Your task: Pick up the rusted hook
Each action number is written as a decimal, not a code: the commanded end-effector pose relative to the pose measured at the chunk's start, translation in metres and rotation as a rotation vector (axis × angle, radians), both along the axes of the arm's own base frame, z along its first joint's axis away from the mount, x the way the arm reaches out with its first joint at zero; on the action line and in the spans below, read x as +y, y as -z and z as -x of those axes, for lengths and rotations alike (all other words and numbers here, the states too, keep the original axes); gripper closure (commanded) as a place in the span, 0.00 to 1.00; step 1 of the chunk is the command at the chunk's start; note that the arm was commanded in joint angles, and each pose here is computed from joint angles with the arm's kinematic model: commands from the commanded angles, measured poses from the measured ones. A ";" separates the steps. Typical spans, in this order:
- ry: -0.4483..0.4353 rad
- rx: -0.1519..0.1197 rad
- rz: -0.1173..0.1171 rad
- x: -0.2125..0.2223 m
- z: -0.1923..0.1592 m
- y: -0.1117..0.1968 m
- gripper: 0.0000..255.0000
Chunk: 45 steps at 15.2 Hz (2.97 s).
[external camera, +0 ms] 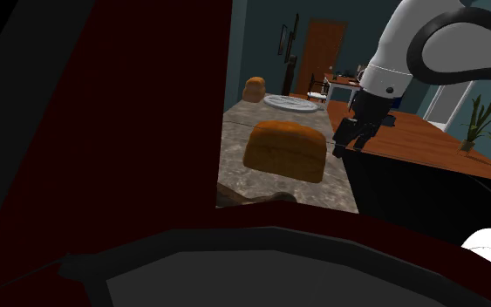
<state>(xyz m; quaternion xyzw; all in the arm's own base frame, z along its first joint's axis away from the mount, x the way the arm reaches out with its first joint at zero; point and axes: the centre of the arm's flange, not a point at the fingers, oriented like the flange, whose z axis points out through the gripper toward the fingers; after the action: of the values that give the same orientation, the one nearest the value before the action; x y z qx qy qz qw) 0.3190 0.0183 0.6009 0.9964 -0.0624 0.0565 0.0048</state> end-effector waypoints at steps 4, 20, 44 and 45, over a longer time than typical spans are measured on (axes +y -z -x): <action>-0.040 0.008 -0.014 0.031 -0.019 0.010 0.00; -0.255 0.053 -0.087 0.208 -0.100 0.061 0.00; -0.311 0.065 -0.106 0.257 -0.114 0.112 1.00; -0.311 0.065 -0.106 0.257 -0.114 0.107 1.00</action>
<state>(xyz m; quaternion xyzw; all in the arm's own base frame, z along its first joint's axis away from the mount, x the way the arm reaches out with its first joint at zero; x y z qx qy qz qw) 0.4328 0.2751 0.4909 0.9943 0.0896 0.0211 -0.0543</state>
